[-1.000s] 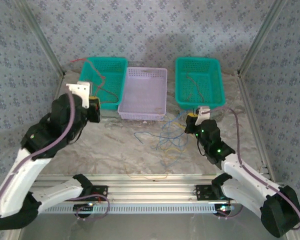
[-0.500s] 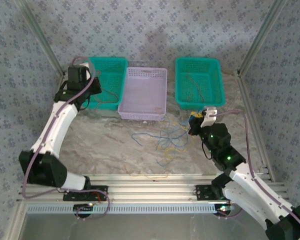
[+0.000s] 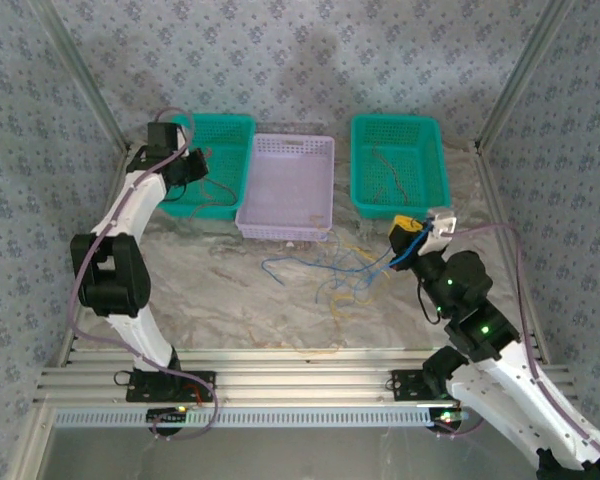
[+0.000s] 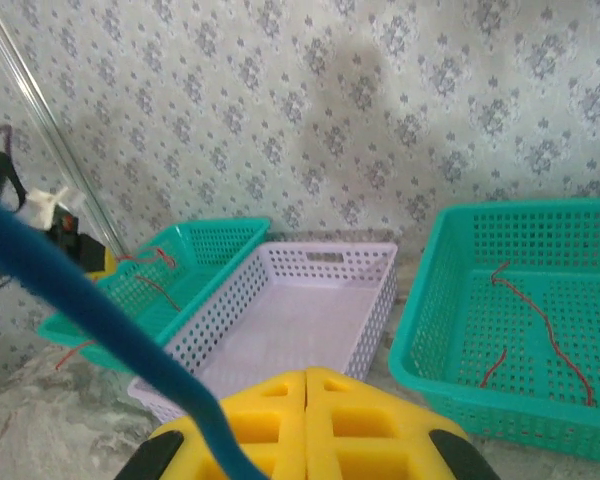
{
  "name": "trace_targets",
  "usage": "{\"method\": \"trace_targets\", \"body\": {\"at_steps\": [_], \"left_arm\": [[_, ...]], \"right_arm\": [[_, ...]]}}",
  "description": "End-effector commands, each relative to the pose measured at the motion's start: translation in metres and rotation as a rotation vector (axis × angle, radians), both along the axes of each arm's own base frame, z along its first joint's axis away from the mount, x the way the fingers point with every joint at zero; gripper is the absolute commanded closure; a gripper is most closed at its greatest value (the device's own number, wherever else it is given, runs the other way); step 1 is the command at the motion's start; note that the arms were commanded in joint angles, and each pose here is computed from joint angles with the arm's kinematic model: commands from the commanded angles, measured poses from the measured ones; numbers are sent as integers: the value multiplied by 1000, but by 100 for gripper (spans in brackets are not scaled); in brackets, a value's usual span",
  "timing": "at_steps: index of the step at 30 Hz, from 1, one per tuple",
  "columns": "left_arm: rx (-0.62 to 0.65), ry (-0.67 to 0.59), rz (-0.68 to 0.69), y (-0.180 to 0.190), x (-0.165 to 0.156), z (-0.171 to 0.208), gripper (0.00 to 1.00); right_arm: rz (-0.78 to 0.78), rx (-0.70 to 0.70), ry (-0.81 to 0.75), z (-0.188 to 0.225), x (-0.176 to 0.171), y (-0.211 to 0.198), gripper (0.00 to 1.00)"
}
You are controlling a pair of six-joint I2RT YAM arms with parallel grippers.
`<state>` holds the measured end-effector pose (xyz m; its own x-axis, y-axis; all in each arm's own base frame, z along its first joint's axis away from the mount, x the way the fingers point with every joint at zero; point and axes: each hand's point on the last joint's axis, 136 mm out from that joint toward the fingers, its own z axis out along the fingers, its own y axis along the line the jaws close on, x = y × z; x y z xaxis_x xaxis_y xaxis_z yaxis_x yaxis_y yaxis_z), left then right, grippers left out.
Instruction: Untangle the cables
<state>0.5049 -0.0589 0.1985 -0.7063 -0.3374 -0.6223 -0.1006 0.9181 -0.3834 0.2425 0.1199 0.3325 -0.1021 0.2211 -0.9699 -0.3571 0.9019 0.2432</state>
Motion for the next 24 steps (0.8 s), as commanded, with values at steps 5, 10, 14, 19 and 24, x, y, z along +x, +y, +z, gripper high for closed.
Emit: {"method": "trace_targets", "body": {"at_steps": [5,10,14,19,24], "left_arm": [[-50,-55,-19,-8,0,21,100],[-102,-77,-32,-15,-4,29,100],[-129,-44,-60,-23,-5,15,100],[-125,34,-63,-25,-6,-19,100],[-125,46,-46,-23,-9,-25,100]], "right_arm": [[-17,-16,-8,6,-5,-5,100],[-20,-14,-3,2,-3,-5,100],[-10,-12,5,-1,-2,-1,100],[-1,-11,15,-4,-2,1,100],[-4,-26,27,-10,-2,1,100]]}}
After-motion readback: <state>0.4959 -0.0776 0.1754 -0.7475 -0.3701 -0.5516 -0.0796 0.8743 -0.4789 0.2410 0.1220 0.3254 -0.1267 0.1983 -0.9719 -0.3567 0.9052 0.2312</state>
